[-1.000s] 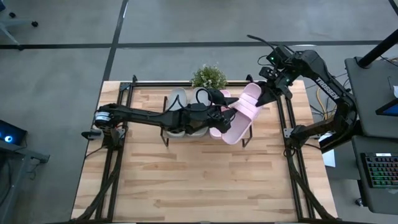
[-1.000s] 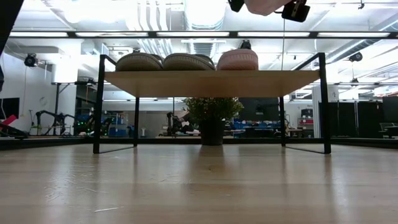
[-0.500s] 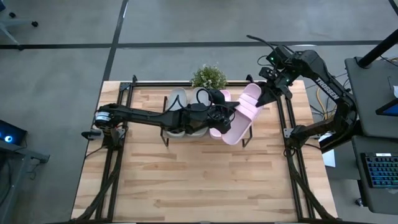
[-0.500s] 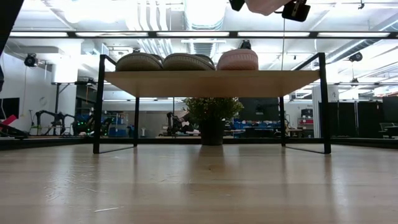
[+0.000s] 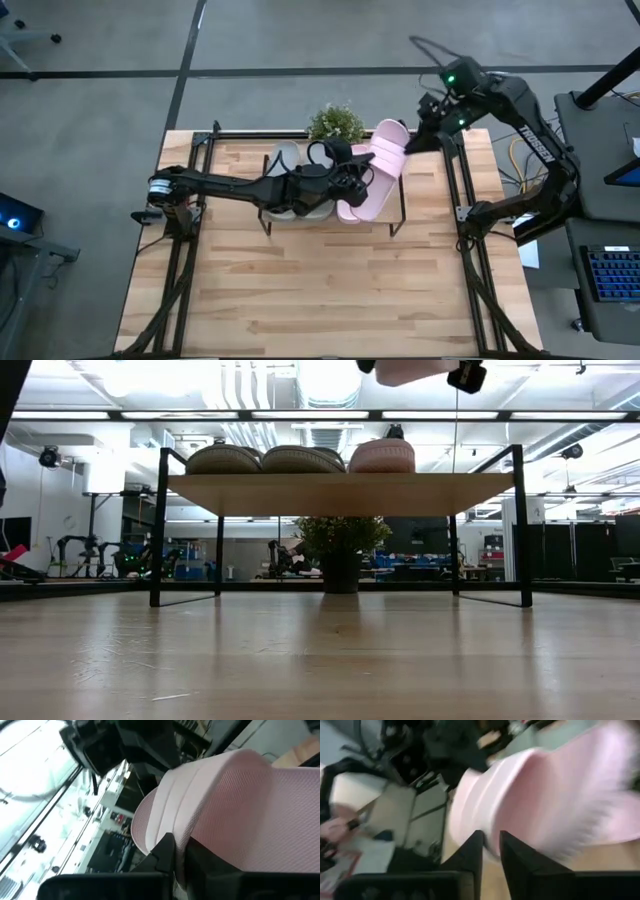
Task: Pick and place slides into the shelf
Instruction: Put the right pink slipper on the shelf
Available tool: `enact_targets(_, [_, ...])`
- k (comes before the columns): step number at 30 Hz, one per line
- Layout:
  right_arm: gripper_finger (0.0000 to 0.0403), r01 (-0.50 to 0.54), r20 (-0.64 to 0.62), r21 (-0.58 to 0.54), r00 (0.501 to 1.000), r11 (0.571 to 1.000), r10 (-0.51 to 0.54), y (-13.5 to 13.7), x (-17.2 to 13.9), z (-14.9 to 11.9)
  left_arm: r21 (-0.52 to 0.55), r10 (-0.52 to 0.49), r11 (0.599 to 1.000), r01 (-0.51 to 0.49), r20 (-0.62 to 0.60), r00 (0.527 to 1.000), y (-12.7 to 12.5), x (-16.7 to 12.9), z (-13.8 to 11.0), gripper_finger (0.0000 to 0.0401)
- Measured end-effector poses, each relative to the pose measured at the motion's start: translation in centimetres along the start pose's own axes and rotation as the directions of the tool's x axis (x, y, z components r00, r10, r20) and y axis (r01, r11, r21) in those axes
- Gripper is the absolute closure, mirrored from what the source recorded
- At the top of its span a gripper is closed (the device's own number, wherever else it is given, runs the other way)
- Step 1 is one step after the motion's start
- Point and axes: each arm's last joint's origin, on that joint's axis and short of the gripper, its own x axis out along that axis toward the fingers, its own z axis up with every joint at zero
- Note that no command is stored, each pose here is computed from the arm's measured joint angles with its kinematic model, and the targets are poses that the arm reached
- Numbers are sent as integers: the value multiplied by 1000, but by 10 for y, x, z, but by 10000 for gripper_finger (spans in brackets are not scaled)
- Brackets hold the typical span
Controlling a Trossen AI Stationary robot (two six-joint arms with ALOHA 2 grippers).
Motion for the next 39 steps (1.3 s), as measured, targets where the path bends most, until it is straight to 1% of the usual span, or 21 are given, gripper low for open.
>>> enact_targets(3, [321,93,54,-14,994,996,-92,6,-8,9,-3,17,1000,-17,-26,1000,0,-4,4,400])
enact_targets(6, [291,234,83,7,969,972,-234,10,-15,15,-4,16,1000,-16,-31,999,-3,-10,9,400])
enact_targets(9, [268,404,119,22,907,914,-404,13,-23,19,-25,28,999,-29,-46,999,-6,-16,15,400])
enact_targets(10, [262,447,129,27,885,894,-446,15,-26,21,-48,34,998,-36,-58,998,-6,-18,17,400])
enact_targets(12, [252,501,155,23,853,865,-498,18,-30,23,-93,38,995,-45,-73,997,-8,-21,19,400])
enact_targets(15, [243,518,200,6,837,855,-509,22,-34,27,-172,68,981,-88,-120,991,-6,-23,19,400])
enact_targets(18, [241,520,226,5,832,854,-507,24,-35,30,-299,100,942,-150,-177,979,-8,-21,19,401])
enact_targets(19, [242,521,228,5,830,854,-508,24,-36,30,-328,106,929,-170,-203,973,-10,-19,17,401])
enact_targets(21, [244,524,235,-3,828,852,-509,25,-36,30,-357,103,917,-180,-225,969,-20,-13,14,401])
enact_targets(26, [251,526,234,-30,830,850,-506,25,-36,30,-356,117,910,-212,-269,956,-53,5,9,401])
enact_targets(28, [253,527,235,-31,830,849,-506,25,-36,30,-325,113,923,-208,-287,951,-67,12,6,401])
enact_targets(30, [255,523,233,-32,833,852,-502,25,-36,30,-311,121,925,-218,-301,946,-78,19,5,401])
enact_targets(32, [255,523,232,-43,834,851,-501,25,-36,29,-337,133,913,-230,-285,949,-84,26,9,401])
enact_targets(36, [252,525,230,-58,835,849,-500,25,-36,29,-400,146,887,-230,-230,962,-85,37,20,401])
enact_targets(37, [252,525,231,-61,835,849,-500,25,-36,29,-413,145,883,-222,-210,967,-86,39,22,401])
enact_targets(39, [254,526,231,-64,835,848,-500,25,-36,29,-408,133,890,-205,-198,971,-92,42,23,401])
